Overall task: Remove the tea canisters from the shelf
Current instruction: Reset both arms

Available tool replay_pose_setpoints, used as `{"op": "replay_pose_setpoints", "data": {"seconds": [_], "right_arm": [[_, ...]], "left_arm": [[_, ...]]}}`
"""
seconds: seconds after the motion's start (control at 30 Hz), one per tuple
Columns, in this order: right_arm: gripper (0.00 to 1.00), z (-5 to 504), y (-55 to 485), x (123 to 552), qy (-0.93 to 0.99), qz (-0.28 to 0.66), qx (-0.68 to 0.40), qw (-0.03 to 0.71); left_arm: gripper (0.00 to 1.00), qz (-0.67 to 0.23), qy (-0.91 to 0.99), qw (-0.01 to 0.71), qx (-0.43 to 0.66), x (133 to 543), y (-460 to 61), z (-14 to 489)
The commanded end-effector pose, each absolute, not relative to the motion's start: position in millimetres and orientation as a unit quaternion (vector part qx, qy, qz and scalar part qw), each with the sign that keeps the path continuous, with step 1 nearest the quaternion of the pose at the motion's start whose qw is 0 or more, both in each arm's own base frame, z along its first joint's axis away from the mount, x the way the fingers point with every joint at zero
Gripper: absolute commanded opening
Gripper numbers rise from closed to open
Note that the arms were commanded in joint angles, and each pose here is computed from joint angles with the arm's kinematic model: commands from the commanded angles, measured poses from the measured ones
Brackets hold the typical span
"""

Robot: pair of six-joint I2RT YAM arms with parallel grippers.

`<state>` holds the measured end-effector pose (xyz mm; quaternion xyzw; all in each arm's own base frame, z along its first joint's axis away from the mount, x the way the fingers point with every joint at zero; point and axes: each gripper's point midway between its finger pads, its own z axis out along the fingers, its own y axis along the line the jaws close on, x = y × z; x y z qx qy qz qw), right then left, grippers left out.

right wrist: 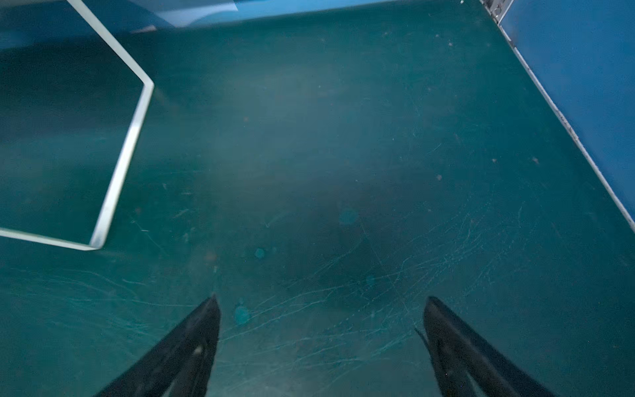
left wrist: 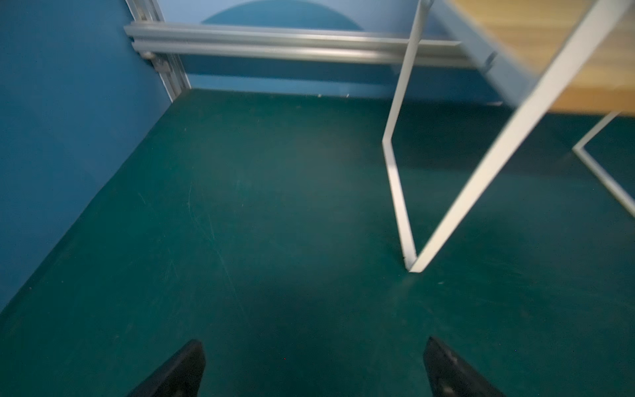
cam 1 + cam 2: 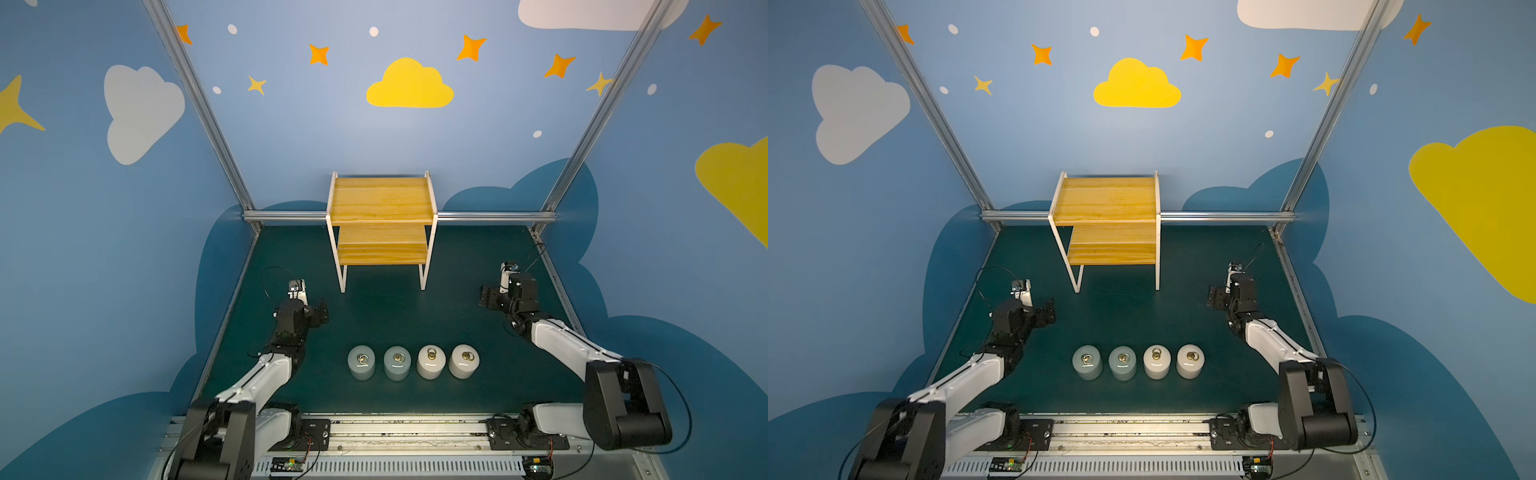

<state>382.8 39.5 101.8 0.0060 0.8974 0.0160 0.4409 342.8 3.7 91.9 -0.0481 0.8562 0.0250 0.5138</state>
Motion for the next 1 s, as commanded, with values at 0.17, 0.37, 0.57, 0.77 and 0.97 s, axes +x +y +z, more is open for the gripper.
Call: {"op": "replay_pose_setpoints", "data": {"seconds": [0.17, 0.37, 0.57, 0.77, 0.97], "right_arm": [[0.95, 96.5, 28.9, 414.6, 0.886, -0.003, -0.052, 0.46], [0.95, 96.2, 17.8, 400.4, 0.836, -0.013, -0.02, 0.548], [0.94, 90.1, 17.8, 395.6, 0.826, -0.008, -0.02, 0.563], [0.95, 91.9, 17.5, 395.1, 0.816, -0.007, -0.019, 0.578], [0.95, 92.6, 19.0, 395.4, 0.814, -0.007, -0.022, 0.58]], "left_arm": [[1.0, 0.021, 0.819, 0.57, -0.063, 394.0, 22.8, 92.2], [1.0, 0.009, 0.818, 0.573, -0.043, 392.5, 15.4, 84.3], [1.0, 0.01, 0.818, 0.573, -0.042, 393.4, 15.2, 84.5], [1.0, 0.011, 0.818, 0.574, -0.041, 392.5, 14.4, 85.0], [1.0, 0.012, 0.817, 0.575, -0.041, 392.8, 14.5, 85.7]]}}
